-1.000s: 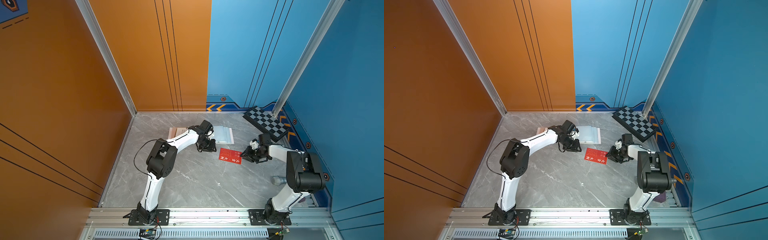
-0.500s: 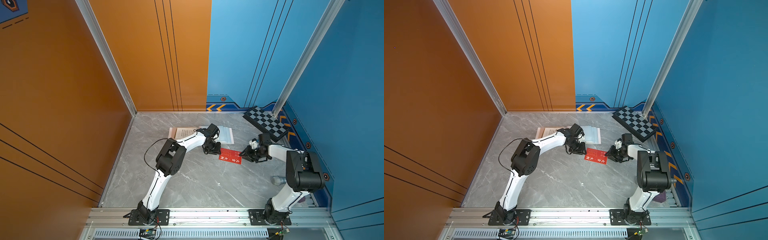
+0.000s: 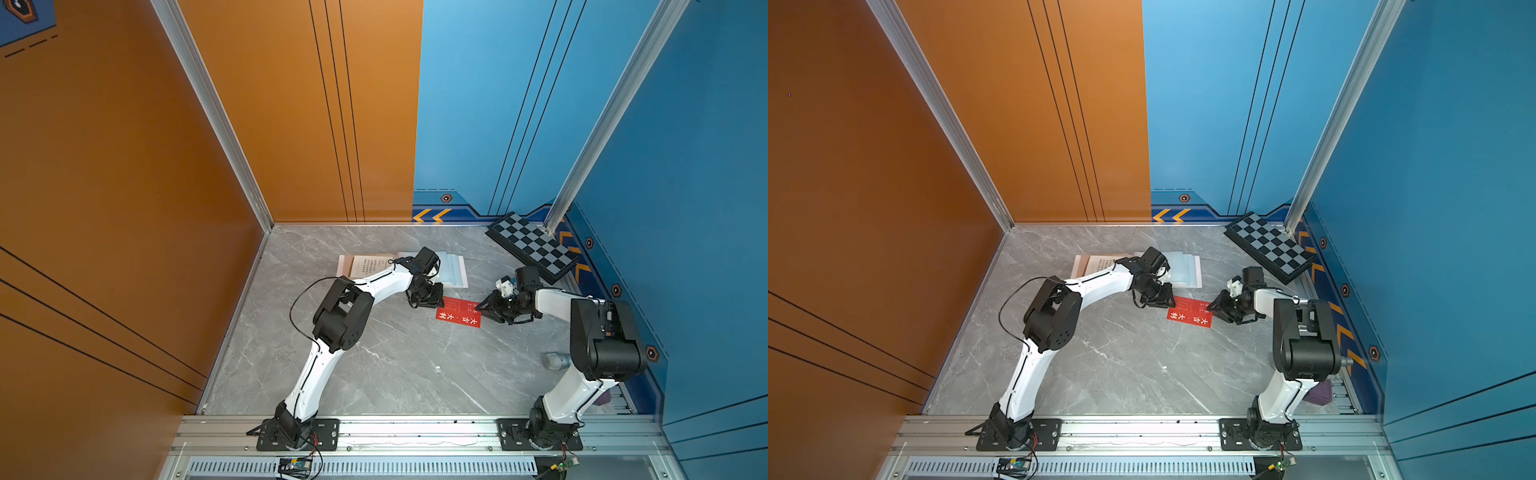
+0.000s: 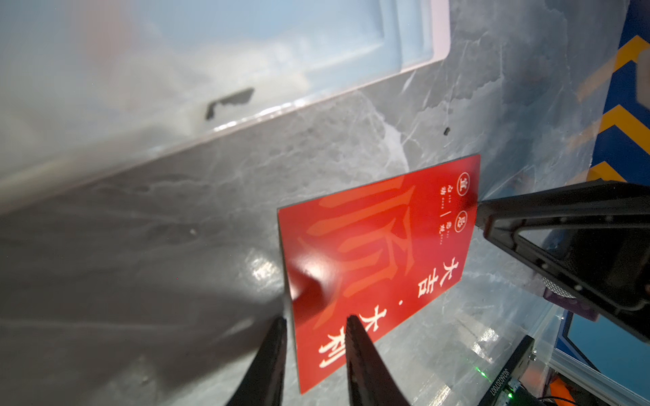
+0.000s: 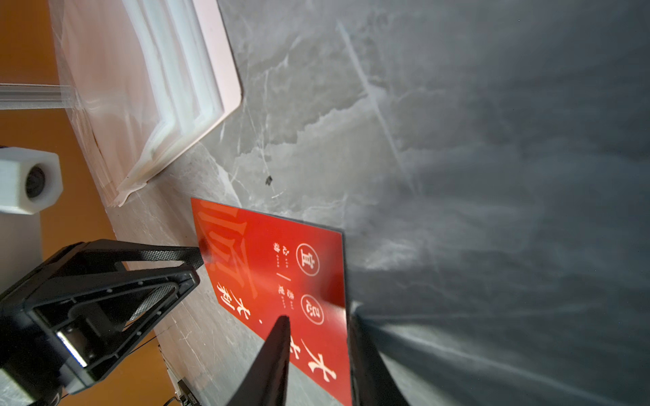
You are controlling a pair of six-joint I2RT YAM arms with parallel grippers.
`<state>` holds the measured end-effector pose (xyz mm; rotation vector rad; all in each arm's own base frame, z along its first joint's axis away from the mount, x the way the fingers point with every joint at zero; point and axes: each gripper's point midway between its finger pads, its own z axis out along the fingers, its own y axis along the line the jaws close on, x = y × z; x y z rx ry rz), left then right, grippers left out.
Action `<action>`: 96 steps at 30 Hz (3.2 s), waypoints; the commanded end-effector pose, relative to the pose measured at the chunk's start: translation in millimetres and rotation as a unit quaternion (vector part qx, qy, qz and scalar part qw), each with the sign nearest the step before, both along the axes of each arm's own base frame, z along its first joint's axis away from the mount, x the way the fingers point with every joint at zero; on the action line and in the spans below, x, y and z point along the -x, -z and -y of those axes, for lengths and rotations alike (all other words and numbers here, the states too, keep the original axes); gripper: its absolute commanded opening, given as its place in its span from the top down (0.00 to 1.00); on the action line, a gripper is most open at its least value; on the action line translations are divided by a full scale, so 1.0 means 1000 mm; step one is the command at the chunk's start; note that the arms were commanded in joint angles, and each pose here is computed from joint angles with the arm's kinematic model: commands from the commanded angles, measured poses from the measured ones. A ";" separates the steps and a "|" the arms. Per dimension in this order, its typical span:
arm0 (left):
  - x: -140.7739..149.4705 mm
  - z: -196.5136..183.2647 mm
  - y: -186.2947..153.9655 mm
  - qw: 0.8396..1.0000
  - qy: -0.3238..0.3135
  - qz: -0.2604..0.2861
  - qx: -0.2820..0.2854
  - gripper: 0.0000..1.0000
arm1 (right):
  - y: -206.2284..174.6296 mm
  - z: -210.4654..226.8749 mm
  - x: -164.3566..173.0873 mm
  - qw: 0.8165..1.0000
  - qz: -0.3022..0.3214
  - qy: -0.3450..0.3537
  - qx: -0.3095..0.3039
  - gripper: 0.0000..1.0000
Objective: Place the photos into the photo albums
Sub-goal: Pick up the photo at the center of the board.
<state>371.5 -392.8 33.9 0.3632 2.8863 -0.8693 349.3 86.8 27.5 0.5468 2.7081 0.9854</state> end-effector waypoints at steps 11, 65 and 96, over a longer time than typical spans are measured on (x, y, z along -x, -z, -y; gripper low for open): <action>0.012 -0.003 0.033 0.999 0.000 -0.030 -0.013 0.69 | -0.026 -0.009 -0.009 0.998 0.039 0.010 -0.051 0.69; -0.014 -0.070 -0.119 0.966 -0.089 0.026 0.240 0.64 | -0.184 -0.047 -0.053 0.962 0.197 -0.038 -0.186 1.00; -0.042 -0.152 -0.206 0.931 -0.137 0.092 0.325 0.61 | -0.202 -0.111 -0.085 0.874 0.186 -0.068 -0.443 1.00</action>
